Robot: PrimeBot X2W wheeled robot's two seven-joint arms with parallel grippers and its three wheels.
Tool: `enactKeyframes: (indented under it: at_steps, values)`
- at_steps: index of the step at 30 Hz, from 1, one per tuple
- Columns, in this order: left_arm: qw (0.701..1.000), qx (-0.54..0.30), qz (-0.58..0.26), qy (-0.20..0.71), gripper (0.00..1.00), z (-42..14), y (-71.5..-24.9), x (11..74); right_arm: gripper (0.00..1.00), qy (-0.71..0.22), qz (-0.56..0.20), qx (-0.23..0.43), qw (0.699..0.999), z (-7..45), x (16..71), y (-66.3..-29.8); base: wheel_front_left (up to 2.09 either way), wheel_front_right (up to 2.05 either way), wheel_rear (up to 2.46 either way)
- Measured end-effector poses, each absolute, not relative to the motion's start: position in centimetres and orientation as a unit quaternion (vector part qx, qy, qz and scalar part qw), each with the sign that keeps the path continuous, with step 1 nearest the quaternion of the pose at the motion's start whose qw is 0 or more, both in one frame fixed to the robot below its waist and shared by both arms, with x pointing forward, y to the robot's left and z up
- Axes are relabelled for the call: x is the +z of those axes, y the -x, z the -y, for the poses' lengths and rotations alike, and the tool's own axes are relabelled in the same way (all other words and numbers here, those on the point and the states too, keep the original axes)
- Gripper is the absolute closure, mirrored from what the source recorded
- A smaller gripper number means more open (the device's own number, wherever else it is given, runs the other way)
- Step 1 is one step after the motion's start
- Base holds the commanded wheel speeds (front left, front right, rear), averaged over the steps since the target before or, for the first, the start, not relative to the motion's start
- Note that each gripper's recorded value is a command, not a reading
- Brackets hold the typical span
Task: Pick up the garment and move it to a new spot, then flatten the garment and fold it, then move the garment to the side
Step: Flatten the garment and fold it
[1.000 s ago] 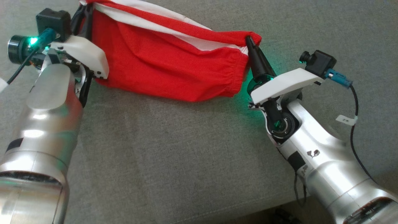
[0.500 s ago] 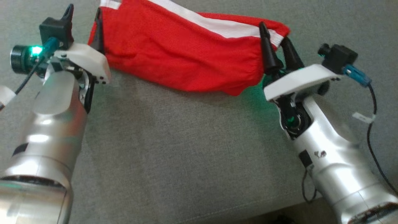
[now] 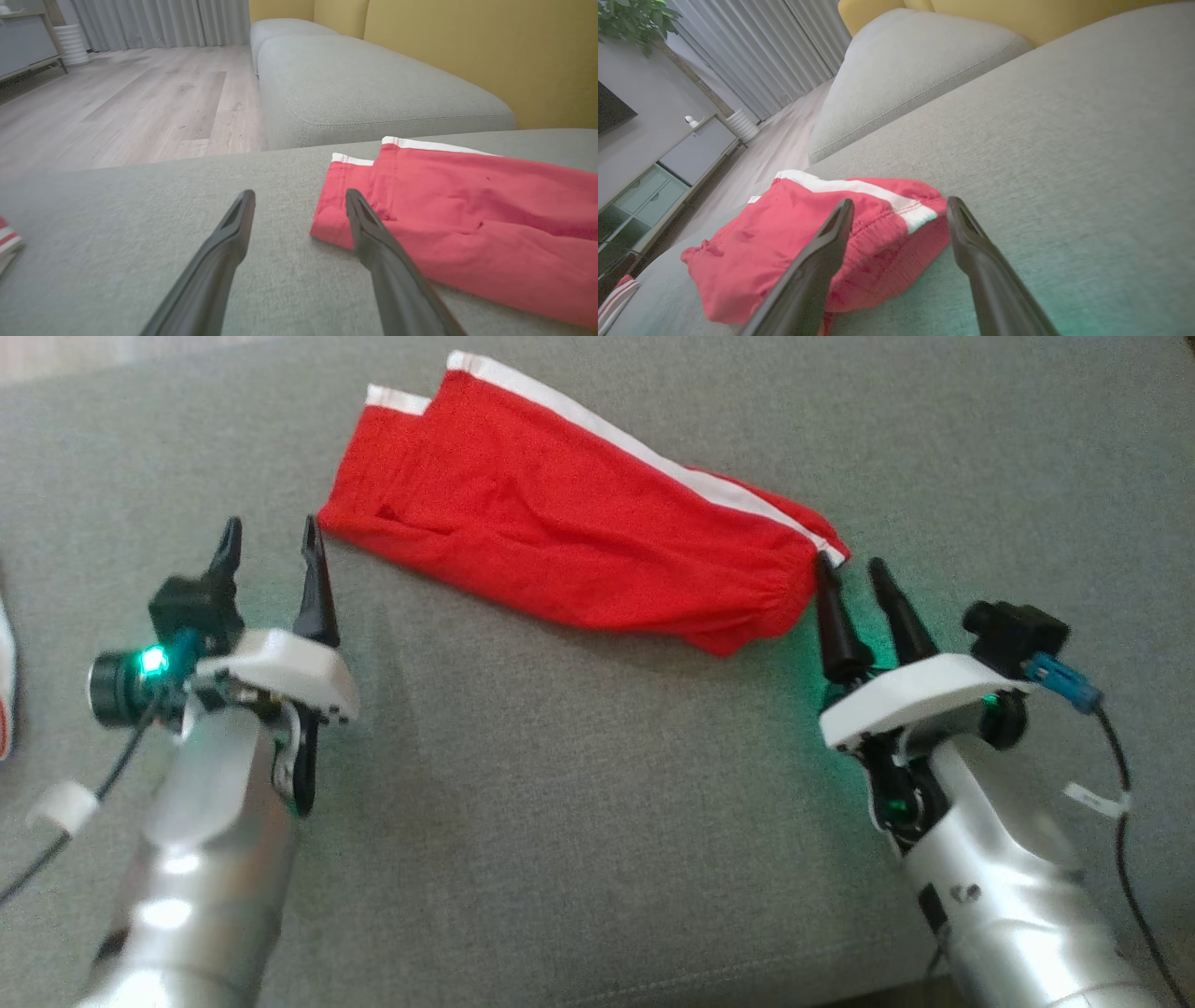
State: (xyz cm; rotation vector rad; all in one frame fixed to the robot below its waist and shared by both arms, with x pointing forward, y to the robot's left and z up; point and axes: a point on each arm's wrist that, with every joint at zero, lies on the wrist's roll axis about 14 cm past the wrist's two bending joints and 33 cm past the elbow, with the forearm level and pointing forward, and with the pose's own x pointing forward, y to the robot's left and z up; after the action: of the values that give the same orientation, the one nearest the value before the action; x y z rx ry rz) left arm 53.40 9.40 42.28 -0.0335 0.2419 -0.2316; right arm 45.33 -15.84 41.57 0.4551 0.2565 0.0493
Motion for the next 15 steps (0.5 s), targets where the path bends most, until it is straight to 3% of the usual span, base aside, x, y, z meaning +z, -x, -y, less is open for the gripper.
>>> enactKeyframes:
  at_steps: [4,15]
  values:
    - [0.989,-0.097,-0.111,0.024,0.00,-10.4,-50.9,42.5,0.00,-0.190,-0.103,0.012,0.976,17.4,42.7,-44.3,0.00,0.00,0.00]
    - [0.991,-0.063,-0.110,0.034,0.00,-12.4,-42.1,42.2,0.00,-0.145,-0.101,-0.023,0.984,19.6,42.1,-37.2,0.00,0.00,0.00]
